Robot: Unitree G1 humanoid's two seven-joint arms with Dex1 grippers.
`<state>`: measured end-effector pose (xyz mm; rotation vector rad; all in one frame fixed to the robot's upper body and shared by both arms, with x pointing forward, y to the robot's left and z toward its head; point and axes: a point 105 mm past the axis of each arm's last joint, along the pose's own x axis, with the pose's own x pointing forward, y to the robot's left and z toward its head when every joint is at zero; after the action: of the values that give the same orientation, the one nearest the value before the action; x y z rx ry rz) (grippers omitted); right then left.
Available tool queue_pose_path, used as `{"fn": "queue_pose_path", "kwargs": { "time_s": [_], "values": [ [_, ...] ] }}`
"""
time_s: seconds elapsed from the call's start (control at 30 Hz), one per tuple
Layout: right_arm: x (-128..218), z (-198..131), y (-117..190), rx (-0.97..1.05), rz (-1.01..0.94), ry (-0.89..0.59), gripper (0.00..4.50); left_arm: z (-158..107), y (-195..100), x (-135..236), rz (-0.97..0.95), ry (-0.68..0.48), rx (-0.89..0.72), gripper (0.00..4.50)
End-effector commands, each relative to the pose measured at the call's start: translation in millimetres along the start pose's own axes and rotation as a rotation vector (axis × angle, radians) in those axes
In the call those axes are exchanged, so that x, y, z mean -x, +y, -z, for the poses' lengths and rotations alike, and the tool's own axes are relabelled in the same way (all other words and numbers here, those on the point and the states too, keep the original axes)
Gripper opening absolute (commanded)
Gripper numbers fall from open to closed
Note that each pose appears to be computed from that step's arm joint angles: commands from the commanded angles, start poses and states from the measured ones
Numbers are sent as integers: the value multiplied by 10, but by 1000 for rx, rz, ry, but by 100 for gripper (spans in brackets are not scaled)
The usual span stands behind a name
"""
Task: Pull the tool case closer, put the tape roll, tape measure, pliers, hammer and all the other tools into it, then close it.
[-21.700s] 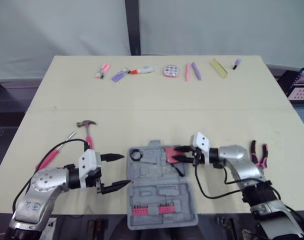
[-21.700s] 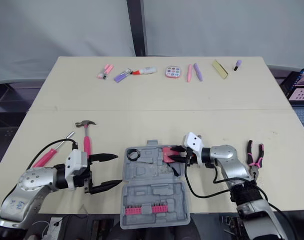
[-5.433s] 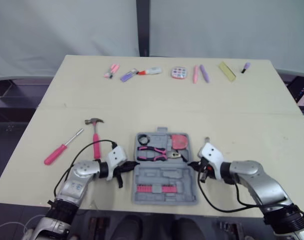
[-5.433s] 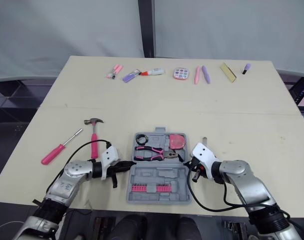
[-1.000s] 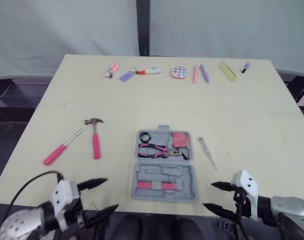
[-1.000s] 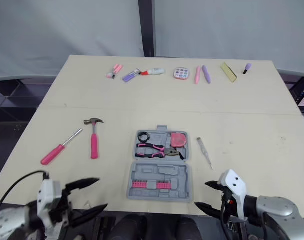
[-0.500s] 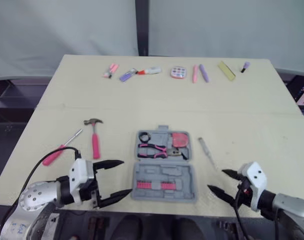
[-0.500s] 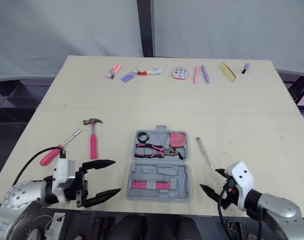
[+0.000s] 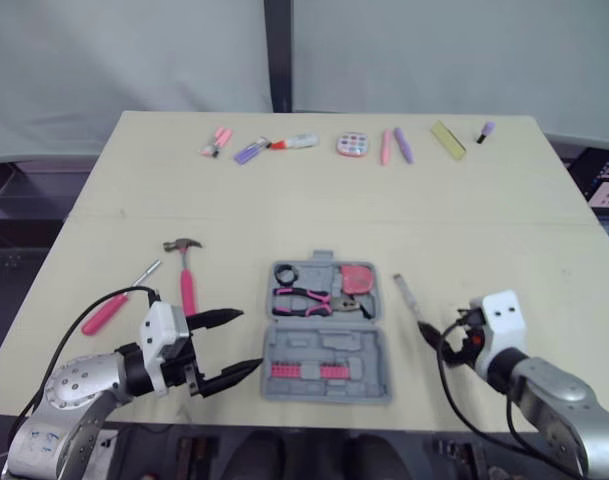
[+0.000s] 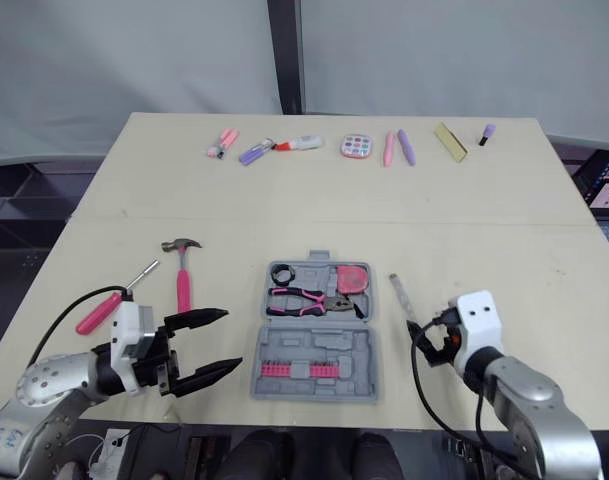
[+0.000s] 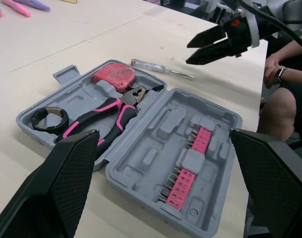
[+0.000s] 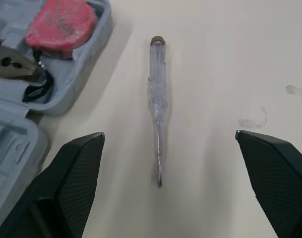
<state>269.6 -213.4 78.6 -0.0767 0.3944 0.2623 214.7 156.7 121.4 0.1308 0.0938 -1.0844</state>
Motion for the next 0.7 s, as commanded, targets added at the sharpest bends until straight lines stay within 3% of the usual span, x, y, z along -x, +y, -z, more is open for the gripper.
{"fn": "queue_pose_path", "kwargs": {
  "time_s": [0.03, 0.7],
  "values": [
    [-166, -16, 4, 3, 39, 15, 447, 2, 21, 28, -28, -12, -17, 450],
    [-506, -18, 38, 27, 4, 43, 447, 86, 18, 107, -64, 11, -30, 450]
  ]
}}
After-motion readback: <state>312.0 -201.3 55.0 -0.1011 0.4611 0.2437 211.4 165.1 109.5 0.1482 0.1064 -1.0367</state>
